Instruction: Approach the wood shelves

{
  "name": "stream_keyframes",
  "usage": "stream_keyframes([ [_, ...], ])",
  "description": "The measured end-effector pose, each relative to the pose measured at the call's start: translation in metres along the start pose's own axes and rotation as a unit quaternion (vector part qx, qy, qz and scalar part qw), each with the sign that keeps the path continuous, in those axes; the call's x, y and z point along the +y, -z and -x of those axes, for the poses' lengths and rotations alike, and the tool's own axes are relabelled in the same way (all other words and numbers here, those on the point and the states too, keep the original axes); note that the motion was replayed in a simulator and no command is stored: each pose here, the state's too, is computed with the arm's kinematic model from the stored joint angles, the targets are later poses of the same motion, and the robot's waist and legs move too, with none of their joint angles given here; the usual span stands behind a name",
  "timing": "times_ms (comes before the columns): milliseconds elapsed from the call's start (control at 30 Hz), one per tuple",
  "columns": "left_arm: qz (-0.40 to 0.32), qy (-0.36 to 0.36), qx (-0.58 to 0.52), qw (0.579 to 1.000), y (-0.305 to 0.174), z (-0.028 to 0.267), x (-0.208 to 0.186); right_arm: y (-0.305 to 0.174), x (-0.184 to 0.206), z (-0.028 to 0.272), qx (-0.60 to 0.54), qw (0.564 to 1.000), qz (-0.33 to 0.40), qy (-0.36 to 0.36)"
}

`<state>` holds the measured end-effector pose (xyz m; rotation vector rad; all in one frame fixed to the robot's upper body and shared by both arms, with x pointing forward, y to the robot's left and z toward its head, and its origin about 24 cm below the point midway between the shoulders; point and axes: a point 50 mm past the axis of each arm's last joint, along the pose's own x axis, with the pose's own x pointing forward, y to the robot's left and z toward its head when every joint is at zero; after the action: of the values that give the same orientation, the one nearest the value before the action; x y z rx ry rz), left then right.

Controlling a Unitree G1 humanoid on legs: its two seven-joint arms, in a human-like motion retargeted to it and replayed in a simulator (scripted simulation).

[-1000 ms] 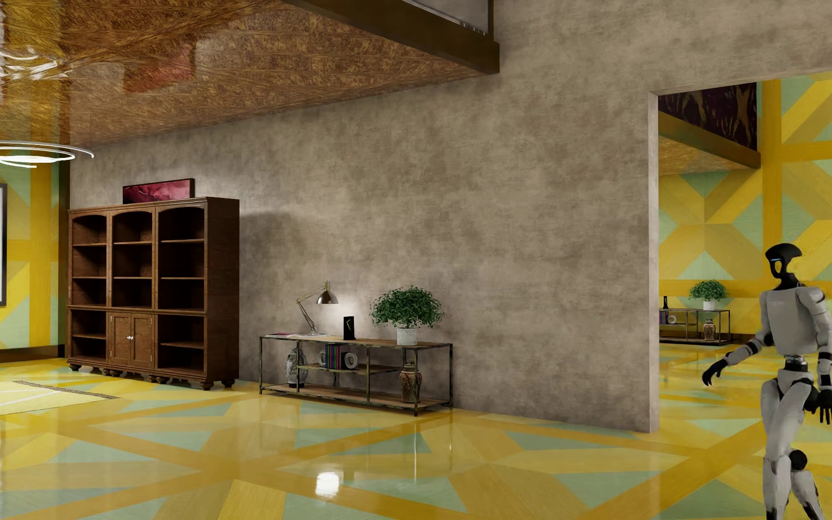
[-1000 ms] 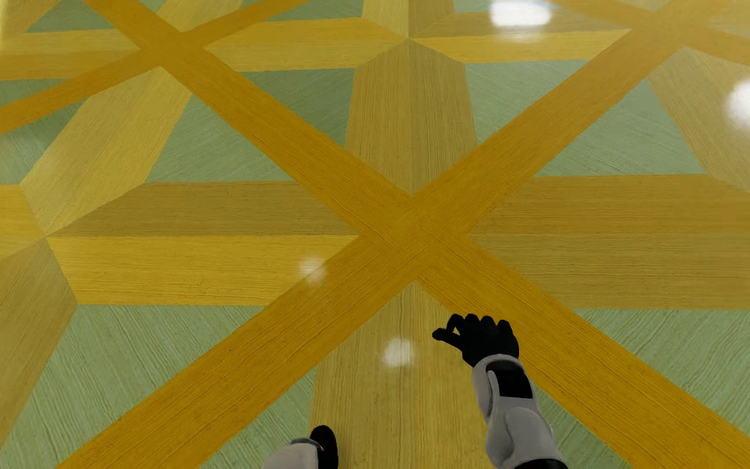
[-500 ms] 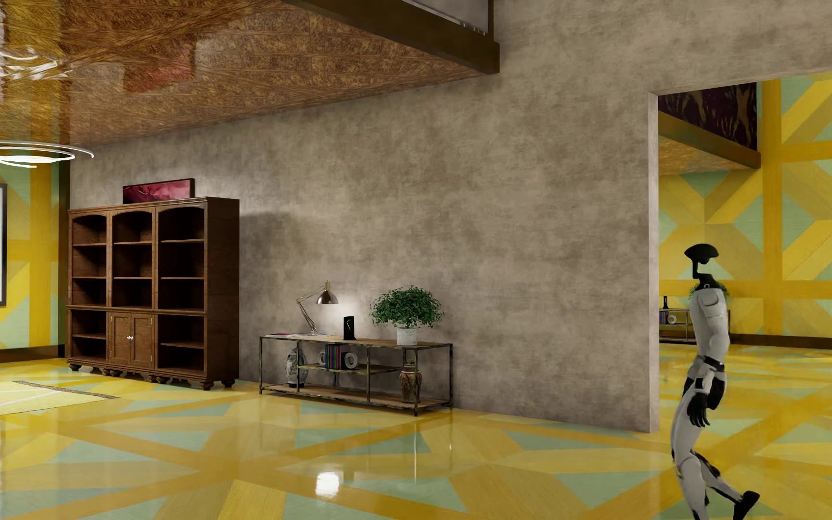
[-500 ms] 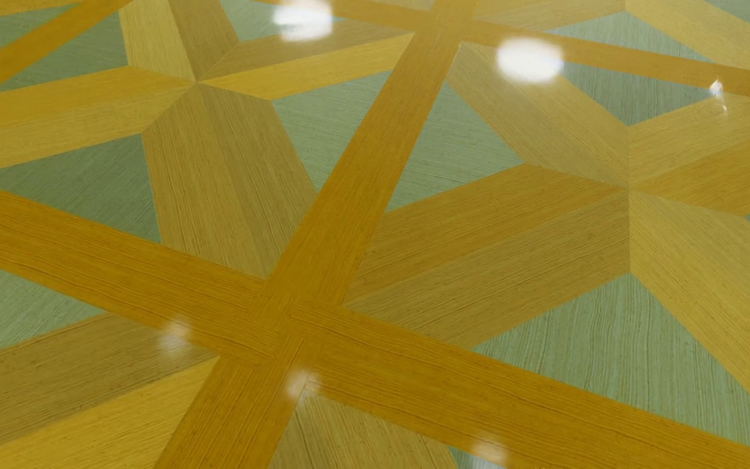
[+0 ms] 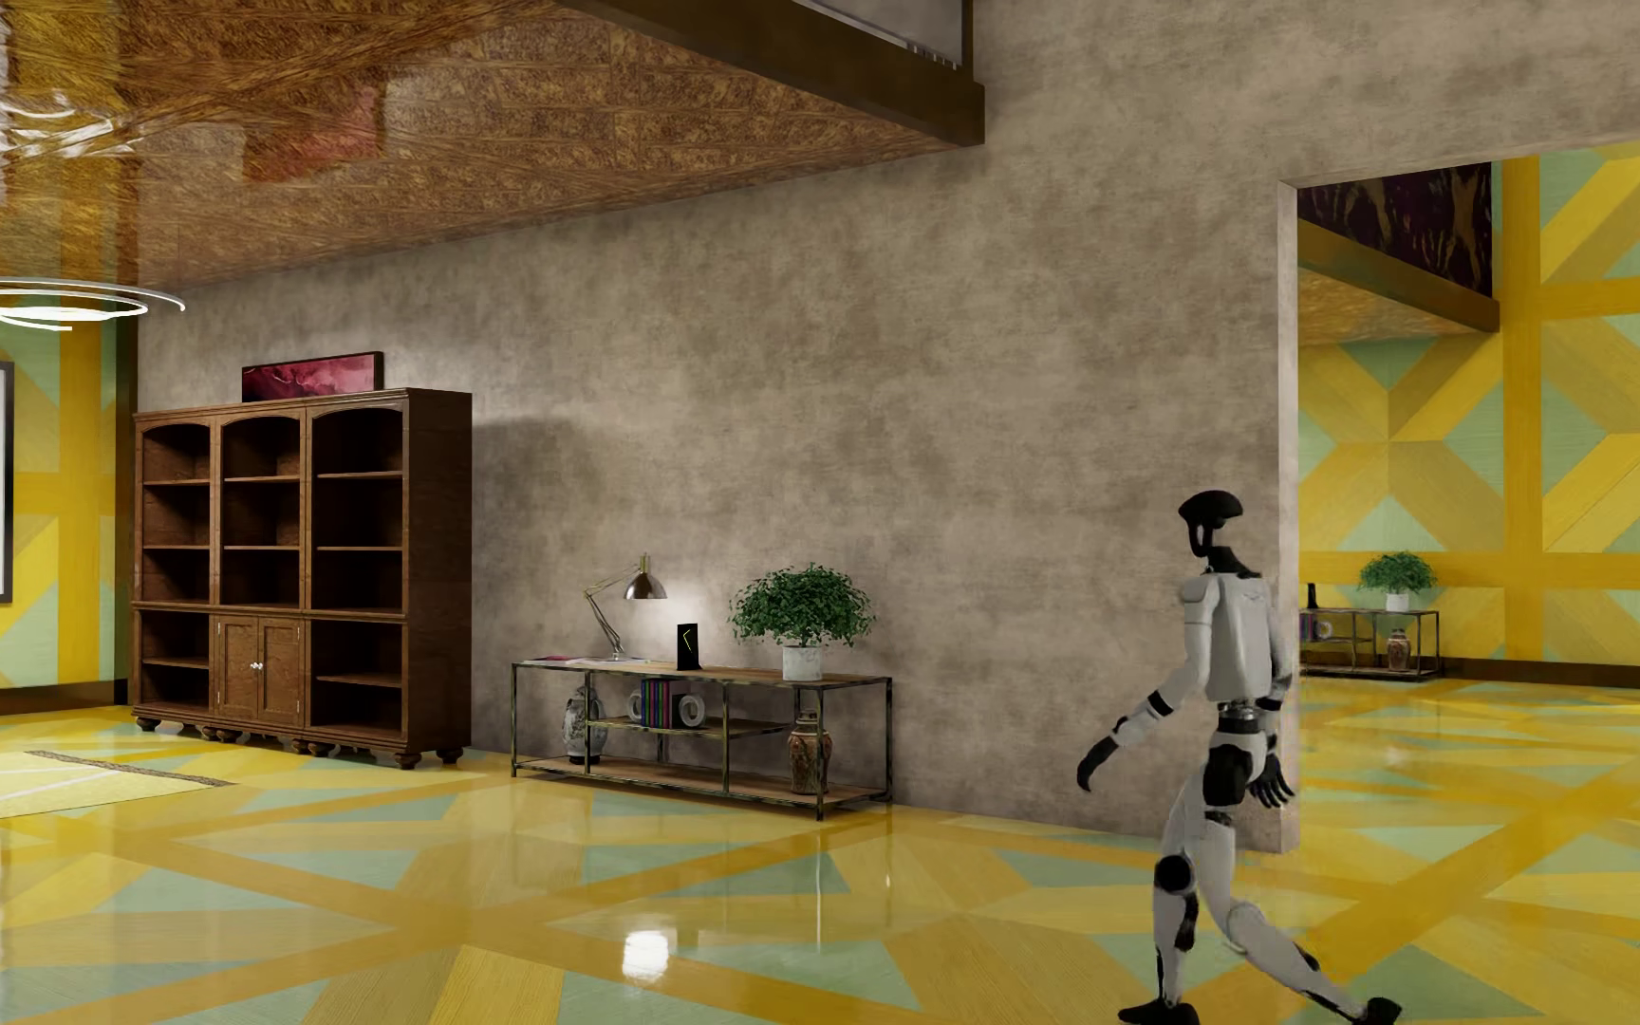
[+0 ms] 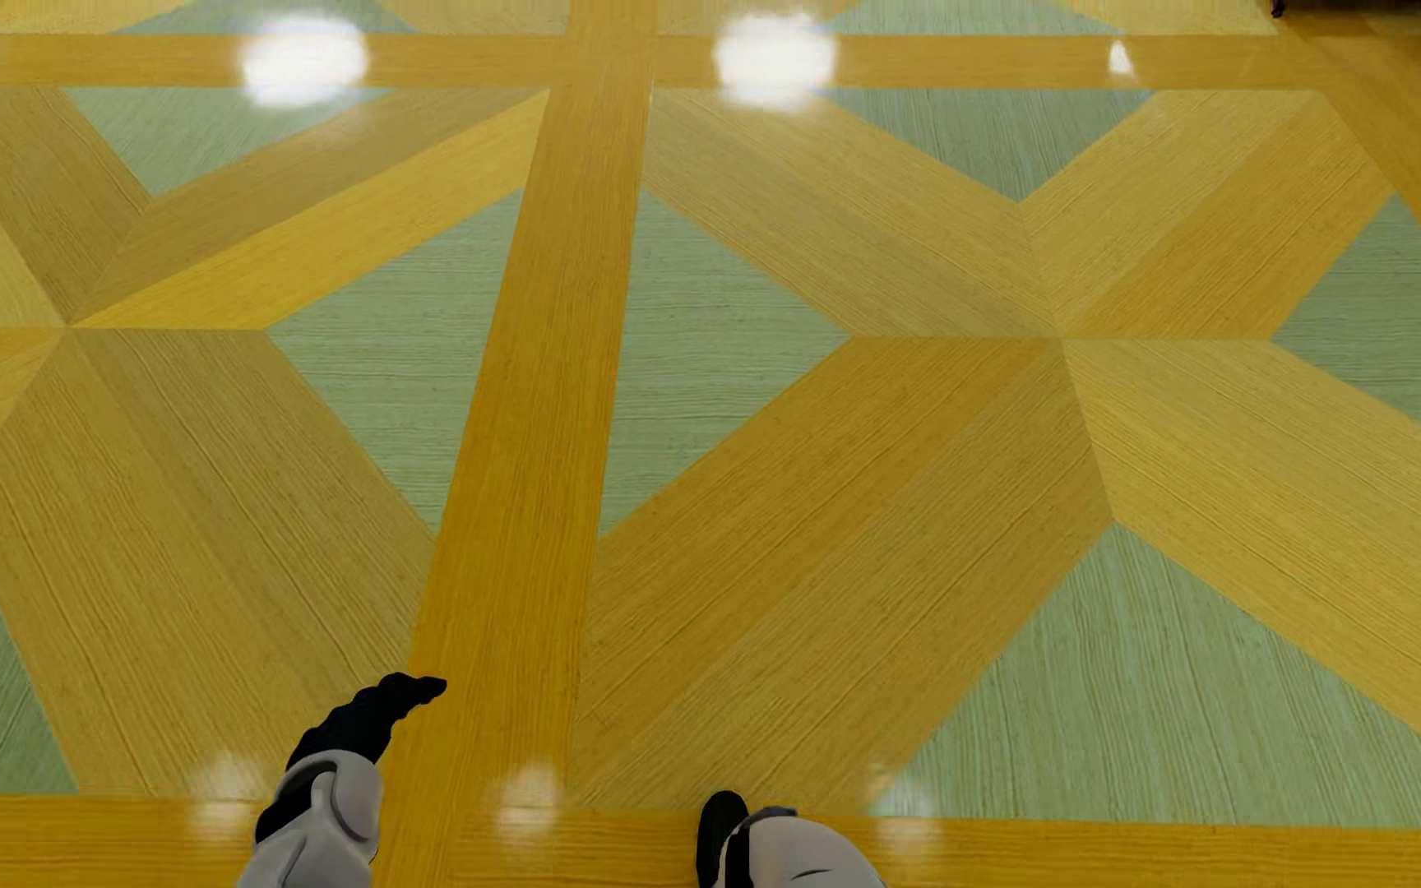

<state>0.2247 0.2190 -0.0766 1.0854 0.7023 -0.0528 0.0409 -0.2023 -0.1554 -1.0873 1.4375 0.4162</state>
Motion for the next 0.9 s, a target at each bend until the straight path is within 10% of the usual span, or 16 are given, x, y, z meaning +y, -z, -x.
stream_keyframes([
  [200,0.078,0.141,0.103,0.982,0.051,0.043,-0.071,-0.108,-0.090,0.020,-0.156,0.948,0.227,0.162],
  [467,0.046,0.275,0.213,0.936,0.104,0.101,-0.136,-0.163,-0.202,0.103,-0.331,0.856,0.069,0.390],
  [733,0.175,0.199,0.358,0.895,0.126,0.137,-0.151,-0.051,-0.072,0.001,-0.055,0.986,0.115,0.107],
  [900,-0.009,0.243,0.182,0.953,0.085,0.073,-0.120,0.000,-0.007,-0.007,-0.045,0.962,0.268,-0.042],
])
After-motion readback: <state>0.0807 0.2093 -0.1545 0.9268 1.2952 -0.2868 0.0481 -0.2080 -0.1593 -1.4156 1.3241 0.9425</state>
